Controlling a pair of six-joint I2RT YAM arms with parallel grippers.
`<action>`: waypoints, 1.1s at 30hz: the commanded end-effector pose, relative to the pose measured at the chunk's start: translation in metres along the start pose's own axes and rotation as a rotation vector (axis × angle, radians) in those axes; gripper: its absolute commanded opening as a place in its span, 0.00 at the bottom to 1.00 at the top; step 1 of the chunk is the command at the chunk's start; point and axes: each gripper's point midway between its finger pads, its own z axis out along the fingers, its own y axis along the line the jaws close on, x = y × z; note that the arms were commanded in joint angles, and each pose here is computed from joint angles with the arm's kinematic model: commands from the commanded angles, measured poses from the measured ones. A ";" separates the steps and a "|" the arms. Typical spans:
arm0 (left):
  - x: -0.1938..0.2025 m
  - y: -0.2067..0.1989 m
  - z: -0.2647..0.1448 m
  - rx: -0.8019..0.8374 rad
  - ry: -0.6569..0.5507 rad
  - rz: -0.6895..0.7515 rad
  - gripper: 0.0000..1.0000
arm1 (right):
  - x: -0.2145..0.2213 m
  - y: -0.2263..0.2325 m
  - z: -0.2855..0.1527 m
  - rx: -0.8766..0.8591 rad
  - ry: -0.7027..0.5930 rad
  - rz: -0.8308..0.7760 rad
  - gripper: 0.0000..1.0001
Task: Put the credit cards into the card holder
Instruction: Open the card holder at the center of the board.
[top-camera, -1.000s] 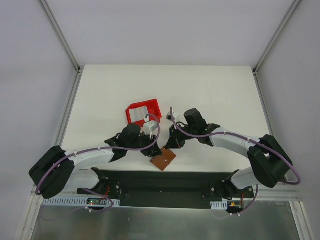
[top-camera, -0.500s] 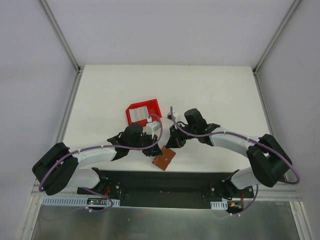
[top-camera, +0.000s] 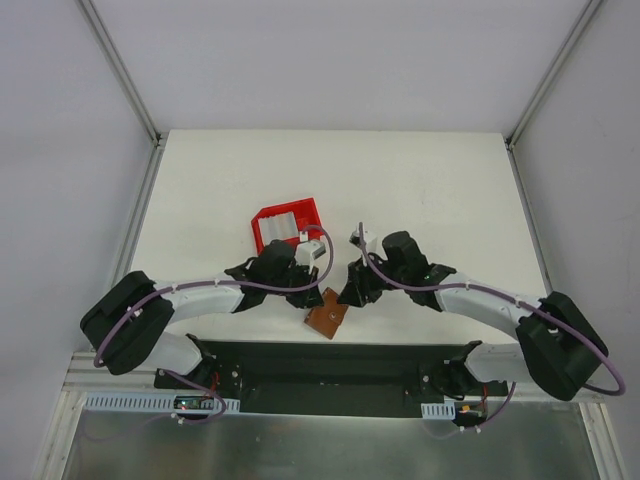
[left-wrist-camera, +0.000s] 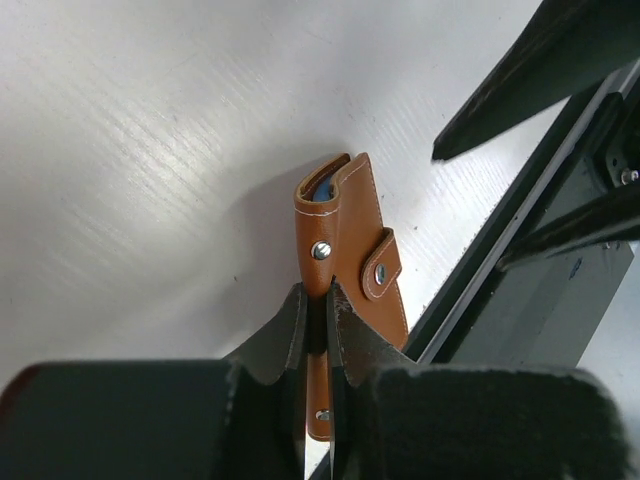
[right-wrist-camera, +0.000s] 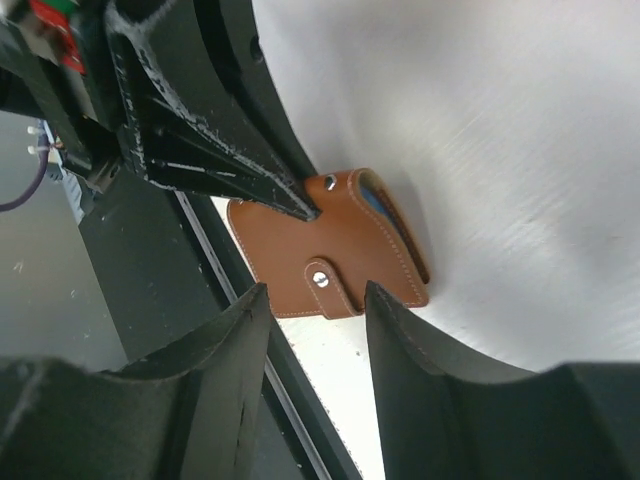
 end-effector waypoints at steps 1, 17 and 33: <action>-0.001 0.012 0.005 -0.040 0.029 0.055 0.00 | 0.009 0.012 0.017 -0.071 0.031 0.013 0.46; 0.006 0.030 0.013 -0.096 0.034 0.055 0.00 | 0.052 0.006 0.041 -0.129 0.177 0.073 0.43; -0.002 0.052 0.012 -0.214 -0.019 -0.042 0.00 | 0.084 0.021 0.037 -0.200 0.279 0.100 0.19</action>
